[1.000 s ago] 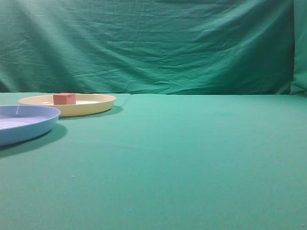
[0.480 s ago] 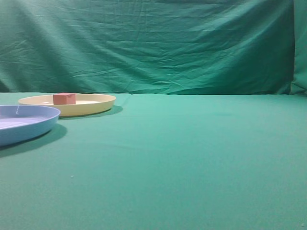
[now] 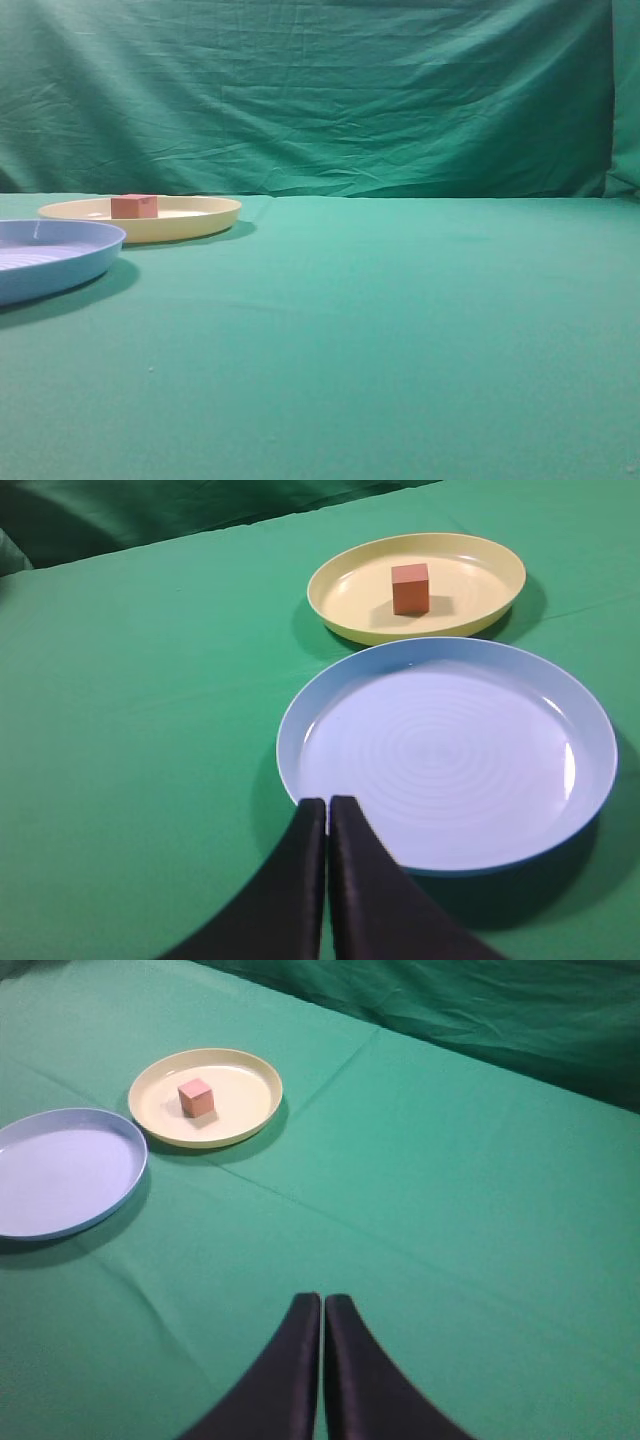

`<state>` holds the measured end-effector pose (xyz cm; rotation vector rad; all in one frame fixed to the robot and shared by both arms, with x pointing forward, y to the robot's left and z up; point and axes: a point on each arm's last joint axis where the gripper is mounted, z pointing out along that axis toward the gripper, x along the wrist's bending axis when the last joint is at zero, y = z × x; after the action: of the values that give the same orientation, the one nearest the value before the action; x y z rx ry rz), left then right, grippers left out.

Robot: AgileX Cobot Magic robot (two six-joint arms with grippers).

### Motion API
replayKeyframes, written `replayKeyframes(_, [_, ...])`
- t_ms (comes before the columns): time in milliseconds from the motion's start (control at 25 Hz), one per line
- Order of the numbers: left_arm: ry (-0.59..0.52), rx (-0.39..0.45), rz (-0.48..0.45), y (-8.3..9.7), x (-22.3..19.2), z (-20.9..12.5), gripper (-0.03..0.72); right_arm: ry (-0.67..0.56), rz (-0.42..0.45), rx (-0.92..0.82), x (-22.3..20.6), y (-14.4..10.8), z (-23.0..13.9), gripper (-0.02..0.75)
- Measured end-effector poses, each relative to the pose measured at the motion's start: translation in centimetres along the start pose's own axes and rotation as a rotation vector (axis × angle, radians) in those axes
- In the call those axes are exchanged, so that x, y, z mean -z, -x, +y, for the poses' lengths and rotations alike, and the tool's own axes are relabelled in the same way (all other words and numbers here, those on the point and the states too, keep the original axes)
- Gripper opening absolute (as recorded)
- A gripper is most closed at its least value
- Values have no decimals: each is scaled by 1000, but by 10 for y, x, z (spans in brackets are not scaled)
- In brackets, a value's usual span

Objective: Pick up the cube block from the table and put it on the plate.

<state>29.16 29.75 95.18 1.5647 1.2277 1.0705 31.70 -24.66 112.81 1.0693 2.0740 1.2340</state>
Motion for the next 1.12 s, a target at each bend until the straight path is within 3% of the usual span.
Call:
replayKeyframes(520, [0,0,0,0,0,0,0,149,-390,-157,-5,15,-116,0])
replayKeyframes(760, [0,0,0,0,0,0,0,159,-447,-175,-21,14,-156,0])
replayKeyframes(1120, [0,0,0,0,0,0,0,108,-444,-191,-42,17,-186,0])
